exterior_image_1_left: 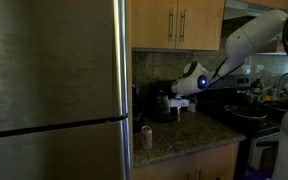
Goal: Pick the bottle and put it upright
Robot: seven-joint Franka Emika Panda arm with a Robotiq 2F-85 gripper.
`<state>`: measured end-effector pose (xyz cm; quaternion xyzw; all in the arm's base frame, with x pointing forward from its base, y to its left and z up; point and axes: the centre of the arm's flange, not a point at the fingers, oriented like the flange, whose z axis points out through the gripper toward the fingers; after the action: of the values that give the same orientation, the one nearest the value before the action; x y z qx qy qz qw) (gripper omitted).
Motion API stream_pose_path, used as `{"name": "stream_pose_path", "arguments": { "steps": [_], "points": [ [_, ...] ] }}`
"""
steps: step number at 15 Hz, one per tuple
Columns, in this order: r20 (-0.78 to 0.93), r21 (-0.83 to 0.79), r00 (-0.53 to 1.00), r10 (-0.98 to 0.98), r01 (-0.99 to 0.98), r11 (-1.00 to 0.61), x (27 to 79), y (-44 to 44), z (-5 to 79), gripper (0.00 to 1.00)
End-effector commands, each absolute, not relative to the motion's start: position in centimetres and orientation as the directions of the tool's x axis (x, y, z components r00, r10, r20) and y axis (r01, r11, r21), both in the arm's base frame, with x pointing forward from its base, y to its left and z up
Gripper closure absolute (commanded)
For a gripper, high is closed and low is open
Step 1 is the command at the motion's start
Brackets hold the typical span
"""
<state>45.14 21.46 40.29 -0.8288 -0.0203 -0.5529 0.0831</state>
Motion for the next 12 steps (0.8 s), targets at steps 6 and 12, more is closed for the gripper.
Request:
{"name": "stream_pose_path", "arguments": {
  "steps": [6, 12],
  "points": [
    [0.896, -0.029, 0.443, 0.021, 0.106, -0.994, 44.2, 20.4, 29.9, 0.73],
    [0.955, -0.014, 0.296, 0.013, 0.088, -0.996, 43.1, 20.6, 30.5, 0.73]
  ]
}}
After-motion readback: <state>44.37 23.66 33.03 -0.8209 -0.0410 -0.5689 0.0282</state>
